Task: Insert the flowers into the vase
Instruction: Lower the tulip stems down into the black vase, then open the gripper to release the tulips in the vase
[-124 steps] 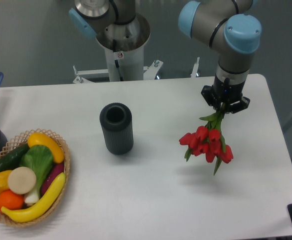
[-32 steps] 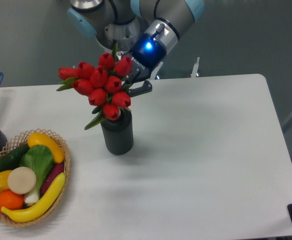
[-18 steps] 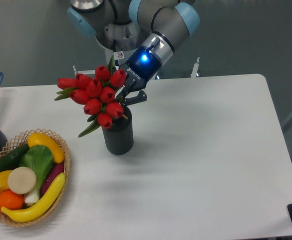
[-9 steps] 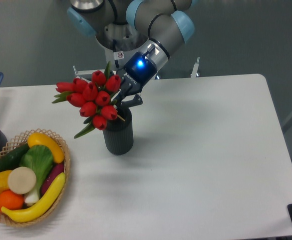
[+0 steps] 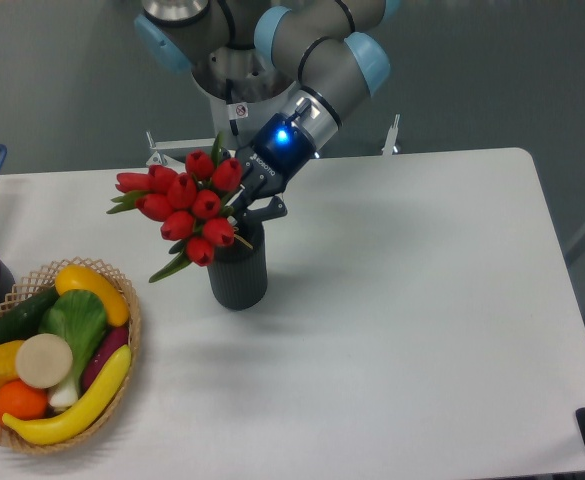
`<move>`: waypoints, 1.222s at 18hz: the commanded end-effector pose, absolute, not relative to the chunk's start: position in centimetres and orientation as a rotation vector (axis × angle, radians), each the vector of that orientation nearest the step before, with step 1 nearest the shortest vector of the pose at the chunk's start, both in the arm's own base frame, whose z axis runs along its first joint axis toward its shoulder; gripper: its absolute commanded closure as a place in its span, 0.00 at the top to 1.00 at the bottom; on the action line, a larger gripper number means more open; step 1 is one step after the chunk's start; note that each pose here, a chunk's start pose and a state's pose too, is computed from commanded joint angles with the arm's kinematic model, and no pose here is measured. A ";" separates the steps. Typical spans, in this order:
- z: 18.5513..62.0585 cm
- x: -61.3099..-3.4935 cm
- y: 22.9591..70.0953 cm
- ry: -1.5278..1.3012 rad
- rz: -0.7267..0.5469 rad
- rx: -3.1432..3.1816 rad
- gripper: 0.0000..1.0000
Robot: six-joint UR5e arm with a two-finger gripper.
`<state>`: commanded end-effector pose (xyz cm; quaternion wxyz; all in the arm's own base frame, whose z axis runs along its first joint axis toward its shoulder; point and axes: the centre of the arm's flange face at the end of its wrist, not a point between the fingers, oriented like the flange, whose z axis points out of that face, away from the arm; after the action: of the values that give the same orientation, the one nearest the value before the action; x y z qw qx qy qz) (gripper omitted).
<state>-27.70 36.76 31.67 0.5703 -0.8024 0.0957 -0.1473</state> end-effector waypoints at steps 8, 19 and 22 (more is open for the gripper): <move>31.1 -28.2 36.2 0.222 -0.325 -1.904 0.22; 30.4 -29.2 34.8 0.172 -0.308 -1.924 0.60; 30.3 -29.4 34.5 0.162 -0.303 -1.924 0.73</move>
<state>-29.43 34.50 30.33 0.5592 -0.8161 0.0689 -0.1287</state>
